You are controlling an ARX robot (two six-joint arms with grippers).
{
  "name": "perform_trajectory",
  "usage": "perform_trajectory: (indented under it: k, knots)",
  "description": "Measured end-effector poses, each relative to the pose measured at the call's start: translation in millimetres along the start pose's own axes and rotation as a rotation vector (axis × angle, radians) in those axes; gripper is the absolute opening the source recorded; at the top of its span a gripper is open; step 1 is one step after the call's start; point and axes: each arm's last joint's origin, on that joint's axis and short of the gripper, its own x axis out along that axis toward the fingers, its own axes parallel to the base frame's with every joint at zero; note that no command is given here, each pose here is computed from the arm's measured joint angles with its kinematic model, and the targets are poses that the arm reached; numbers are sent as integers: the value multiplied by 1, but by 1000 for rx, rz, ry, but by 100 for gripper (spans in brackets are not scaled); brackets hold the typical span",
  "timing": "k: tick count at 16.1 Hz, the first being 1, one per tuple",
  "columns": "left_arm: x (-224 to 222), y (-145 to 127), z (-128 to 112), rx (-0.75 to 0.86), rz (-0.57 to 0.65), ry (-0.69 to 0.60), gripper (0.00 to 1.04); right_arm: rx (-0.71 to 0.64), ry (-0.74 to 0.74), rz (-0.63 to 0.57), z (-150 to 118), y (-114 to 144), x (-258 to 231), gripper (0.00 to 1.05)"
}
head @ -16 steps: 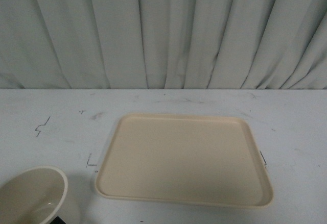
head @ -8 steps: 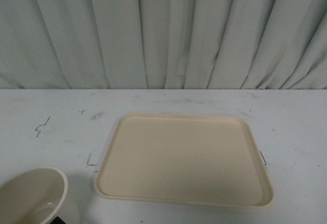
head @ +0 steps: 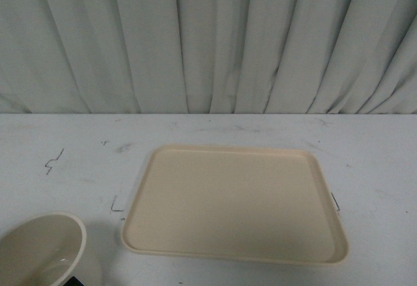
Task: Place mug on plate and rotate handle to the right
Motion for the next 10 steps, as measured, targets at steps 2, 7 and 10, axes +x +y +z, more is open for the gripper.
perform_trajectory:
  k: [2, 7, 10]
  knots:
    - [0, 0, 0, 0, 0, 0, 98, 0, 0, 0, 0, 0, 0, 98]
    - [0, 0, 0, 0, 0, 0, 98, 0, 0, 0, 0, 0, 0, 98]
    - [0, 0, 0, 0, 0, 0, 98, 0, 0, 0, 0, 0, 0, 98]
